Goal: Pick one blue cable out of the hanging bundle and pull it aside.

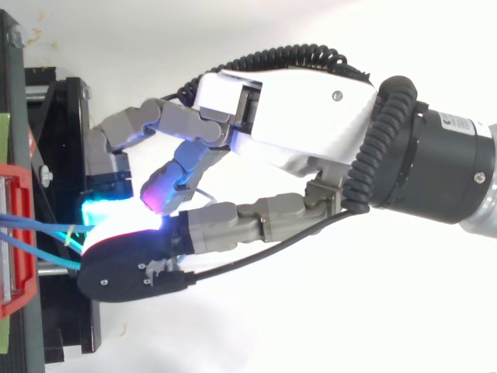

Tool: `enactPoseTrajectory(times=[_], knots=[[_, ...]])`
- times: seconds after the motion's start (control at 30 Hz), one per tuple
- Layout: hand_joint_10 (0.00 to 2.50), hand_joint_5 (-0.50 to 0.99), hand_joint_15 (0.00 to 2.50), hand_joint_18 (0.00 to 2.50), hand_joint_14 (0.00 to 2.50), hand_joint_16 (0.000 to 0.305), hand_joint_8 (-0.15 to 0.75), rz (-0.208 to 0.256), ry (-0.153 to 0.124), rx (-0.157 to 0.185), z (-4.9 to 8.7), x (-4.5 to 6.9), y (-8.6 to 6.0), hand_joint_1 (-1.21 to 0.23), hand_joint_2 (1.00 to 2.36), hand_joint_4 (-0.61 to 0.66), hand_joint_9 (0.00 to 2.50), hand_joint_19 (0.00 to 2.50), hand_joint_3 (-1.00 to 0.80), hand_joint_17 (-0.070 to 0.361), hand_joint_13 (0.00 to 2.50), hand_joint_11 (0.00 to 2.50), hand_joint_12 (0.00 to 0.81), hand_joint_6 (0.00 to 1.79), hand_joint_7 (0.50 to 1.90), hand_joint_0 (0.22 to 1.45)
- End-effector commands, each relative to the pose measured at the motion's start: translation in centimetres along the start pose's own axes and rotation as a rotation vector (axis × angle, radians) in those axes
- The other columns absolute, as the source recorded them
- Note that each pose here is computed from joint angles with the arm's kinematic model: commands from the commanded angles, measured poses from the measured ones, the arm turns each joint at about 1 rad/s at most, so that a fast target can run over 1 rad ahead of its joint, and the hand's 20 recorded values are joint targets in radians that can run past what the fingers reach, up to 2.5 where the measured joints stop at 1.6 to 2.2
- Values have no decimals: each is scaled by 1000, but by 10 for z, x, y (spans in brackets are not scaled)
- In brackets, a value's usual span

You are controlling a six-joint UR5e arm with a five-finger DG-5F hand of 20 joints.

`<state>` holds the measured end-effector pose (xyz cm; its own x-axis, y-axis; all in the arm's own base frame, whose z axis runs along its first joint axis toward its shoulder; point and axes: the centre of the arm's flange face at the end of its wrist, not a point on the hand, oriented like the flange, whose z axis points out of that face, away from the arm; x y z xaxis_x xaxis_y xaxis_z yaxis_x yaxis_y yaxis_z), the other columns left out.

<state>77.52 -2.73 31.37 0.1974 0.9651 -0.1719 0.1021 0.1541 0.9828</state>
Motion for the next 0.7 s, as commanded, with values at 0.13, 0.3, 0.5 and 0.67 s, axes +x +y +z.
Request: enactPoseTrajectory(times=[0.13, 0.3, 0.5, 0.67], knots=[[12, -134, 501, 809, 17, 63, 334, -3, 1, 8, 0, -1, 1, -748, 1014, 63, 1003, 641, 175, 141, 878, 560, 444, 909, 1523, 613], [9, -125, 388, 663, 13, 62, 306, -14, 1, 32, -3, -1, -2, -763, 1008, 33, 906, 540, 186, 139, 740, 417, 451, 903, 1520, 615], [0, -118, 200, 357, 7, 60, 258, -26, 4, 60, -6, -2, -6, -788, 1004, 23, 608, 313, 175, 134, 493, 54, 427, 890, 1533, 610], [0, -115, 99, 198, 3, 62, 232, -41, 11, 86, -10, -1, -11, -805, 1002, -5, 413, 165, 172, 139, 339, 0, 406, 884, 1541, 606]])
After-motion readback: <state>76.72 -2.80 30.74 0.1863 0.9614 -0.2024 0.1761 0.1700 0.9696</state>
